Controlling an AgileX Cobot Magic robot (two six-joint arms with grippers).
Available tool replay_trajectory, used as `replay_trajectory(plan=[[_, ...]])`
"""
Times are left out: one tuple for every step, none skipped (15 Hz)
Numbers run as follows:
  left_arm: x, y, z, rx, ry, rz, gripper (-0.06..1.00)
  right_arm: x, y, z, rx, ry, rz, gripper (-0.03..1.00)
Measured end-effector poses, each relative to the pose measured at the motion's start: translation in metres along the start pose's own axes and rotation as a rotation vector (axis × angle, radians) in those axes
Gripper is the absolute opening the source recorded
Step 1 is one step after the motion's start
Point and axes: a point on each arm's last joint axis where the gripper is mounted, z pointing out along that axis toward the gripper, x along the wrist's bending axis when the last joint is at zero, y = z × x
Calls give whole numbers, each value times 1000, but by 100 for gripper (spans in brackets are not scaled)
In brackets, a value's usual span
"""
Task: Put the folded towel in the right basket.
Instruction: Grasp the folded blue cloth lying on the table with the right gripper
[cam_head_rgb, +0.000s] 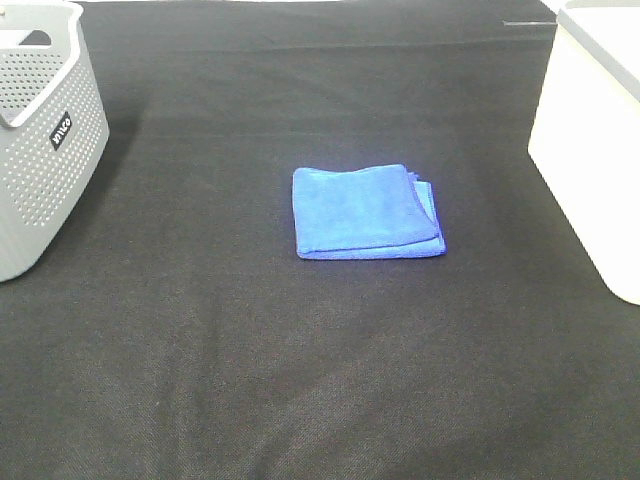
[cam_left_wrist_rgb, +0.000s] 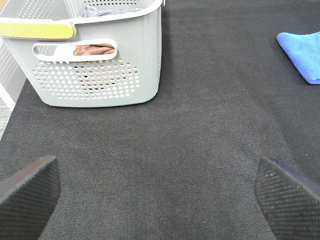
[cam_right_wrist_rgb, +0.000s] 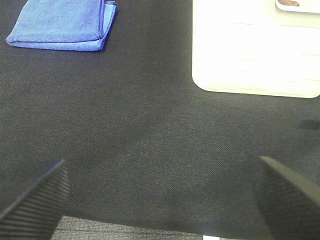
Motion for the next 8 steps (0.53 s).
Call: replay_trajectory(plan=[[0,0,0,0,0,0,99,0,0,0,0,0,0,96],[0,0,0,0,0,0,99,0,0,0,0,0,0,96],[0,0,0,0,0,0,99,0,0,0,0,0,0,96],[0,0,0,0,0,0,99,0,0,0,0,0,0,96],[0,0,0,0,0,0,99,0,0,0,0,0,0,96],[0,0,0,0,0,0,99,0,0,0,0,0,0,96],[0,0,0,0,0,0,99,0,0,0,0,0,0,96],[0,0,0,0,0,0,99,0,0,0,0,0,0,96]])
